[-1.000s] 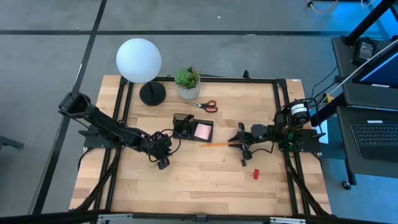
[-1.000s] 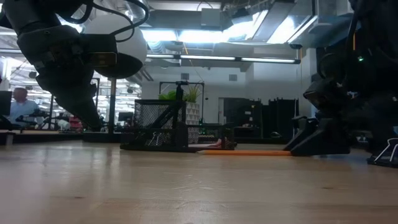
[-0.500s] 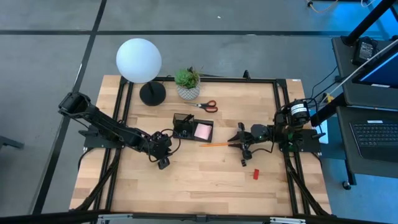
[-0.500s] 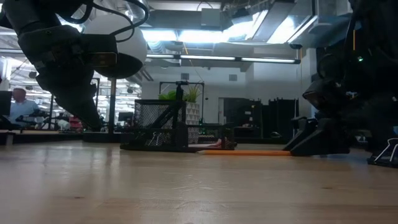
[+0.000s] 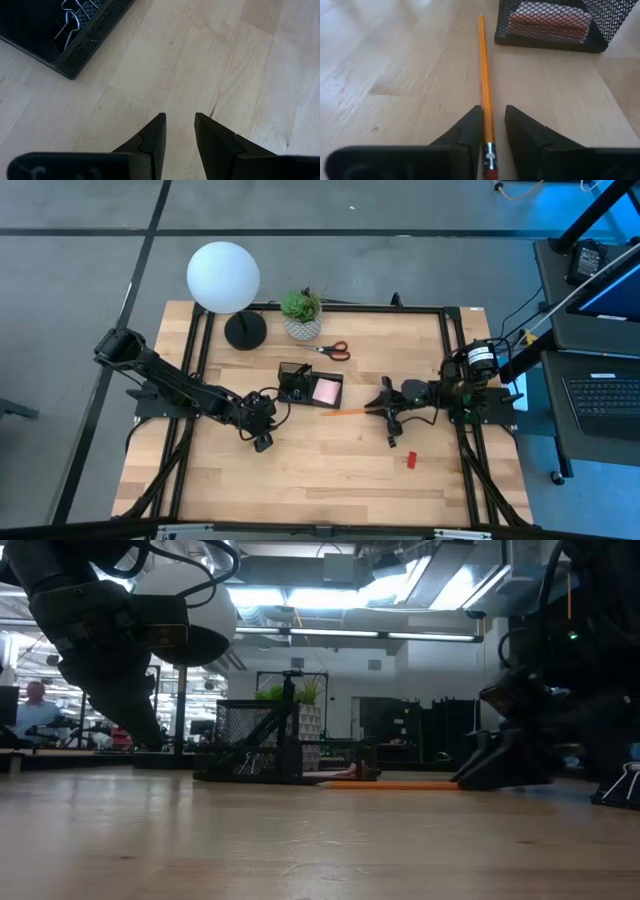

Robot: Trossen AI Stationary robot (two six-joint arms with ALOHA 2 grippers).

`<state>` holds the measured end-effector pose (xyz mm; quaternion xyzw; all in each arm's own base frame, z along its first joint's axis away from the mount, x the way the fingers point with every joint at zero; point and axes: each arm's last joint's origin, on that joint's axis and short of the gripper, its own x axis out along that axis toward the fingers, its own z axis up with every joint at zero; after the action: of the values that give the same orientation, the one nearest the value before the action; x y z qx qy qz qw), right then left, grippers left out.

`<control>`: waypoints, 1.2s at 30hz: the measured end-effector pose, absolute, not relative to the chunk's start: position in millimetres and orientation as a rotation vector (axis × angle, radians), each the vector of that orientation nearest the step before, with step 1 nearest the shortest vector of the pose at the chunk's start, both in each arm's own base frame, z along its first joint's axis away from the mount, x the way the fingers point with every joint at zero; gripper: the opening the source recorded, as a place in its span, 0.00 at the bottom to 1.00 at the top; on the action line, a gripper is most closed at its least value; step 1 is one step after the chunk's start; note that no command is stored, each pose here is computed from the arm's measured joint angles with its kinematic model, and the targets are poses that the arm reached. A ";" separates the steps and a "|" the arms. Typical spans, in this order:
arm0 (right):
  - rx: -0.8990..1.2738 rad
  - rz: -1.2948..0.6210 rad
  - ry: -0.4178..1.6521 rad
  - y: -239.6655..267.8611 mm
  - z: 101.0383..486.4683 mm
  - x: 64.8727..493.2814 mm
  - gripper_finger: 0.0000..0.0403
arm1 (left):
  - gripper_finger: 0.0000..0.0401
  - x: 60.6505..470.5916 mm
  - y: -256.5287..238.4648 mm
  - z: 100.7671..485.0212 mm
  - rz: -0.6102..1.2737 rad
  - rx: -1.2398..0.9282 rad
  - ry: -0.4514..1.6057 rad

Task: Pick and place office supplies into organizer
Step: Put the yellow pencil into the black desk organizer

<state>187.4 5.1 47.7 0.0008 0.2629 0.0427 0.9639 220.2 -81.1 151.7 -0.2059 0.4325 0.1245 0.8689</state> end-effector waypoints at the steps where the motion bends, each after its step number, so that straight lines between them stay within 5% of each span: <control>1: -0.008 0.090 0.531 5.1 47.7 188.3 0.20 | 0.24 220.2 -81.1 151.7 0.260 -0.431 0.905; 10: -0.039 0.106 0.530 5.4 47.6 190.7 0.05 | 0.24 220.2 -81.1 151.8 0.260 -0.430 0.905; 36: 0.085 0.102 0.506 9.1 51.0 191.2 0.04 | 0.24 219.2 -84.8 151.1 0.156 -0.486 0.976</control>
<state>191.2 9.1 51.0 0.0420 0.2499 0.0506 0.9660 219.2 -84.8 151.1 -0.2308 0.4638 0.0739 0.8521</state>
